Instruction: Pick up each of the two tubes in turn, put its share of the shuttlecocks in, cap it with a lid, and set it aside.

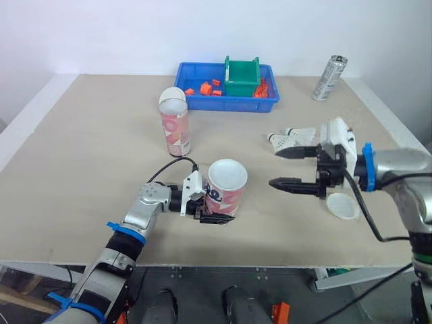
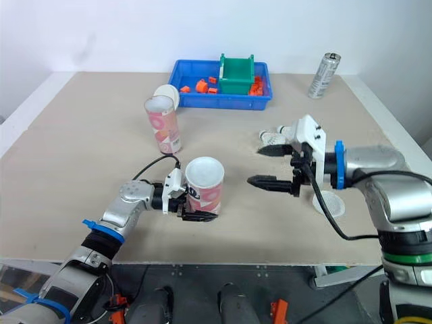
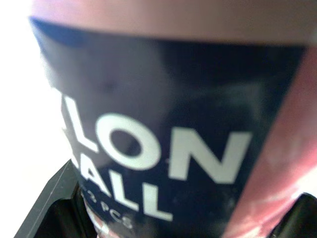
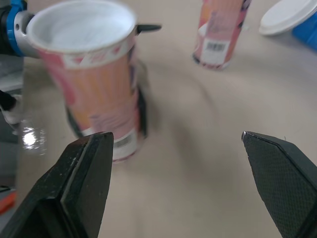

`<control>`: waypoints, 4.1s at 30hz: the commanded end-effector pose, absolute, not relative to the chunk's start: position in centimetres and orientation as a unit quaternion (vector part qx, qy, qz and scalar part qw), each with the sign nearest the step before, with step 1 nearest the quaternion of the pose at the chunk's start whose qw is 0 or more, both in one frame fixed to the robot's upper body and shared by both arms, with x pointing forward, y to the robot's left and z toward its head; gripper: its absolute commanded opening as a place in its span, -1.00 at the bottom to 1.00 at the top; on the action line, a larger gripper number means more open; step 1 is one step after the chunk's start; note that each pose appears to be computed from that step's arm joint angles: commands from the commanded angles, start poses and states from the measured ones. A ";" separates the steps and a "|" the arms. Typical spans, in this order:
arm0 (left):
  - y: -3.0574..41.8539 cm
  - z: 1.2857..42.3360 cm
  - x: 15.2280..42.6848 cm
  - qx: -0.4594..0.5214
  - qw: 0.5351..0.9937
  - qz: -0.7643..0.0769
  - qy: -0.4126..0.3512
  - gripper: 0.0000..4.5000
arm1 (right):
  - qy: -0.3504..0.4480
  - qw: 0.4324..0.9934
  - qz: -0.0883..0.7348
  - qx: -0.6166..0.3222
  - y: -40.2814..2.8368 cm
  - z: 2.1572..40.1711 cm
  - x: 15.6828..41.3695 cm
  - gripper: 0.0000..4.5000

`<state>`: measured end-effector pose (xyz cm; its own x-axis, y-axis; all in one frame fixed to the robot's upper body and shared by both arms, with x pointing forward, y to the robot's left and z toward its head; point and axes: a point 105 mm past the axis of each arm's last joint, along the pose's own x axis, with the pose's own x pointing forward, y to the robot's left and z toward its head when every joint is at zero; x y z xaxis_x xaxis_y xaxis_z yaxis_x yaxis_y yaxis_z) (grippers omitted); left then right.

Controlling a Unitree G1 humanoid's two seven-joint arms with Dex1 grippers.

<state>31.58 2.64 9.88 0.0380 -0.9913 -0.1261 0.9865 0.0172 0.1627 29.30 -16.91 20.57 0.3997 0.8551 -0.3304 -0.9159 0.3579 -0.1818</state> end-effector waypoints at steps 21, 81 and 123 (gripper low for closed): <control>11.0 11.4 31.2 0.153 0.729 -0.668 0.008 0.98 | 0.072 0.809 0.573 -0.111 -12.8 17.7 26.8 1.00; 9.5 20.0 28.4 0.049 0.718 -0.694 -0.038 1.00 | -0.074 0.880 0.458 -0.104 -14.4 20.9 32.9 0.28; -3.0 22.2 33.2 0.057 0.740 -0.662 -0.104 1.00 | 0.025 0.995 -0.097 0.015 -42.6 14.9 33.6 0.97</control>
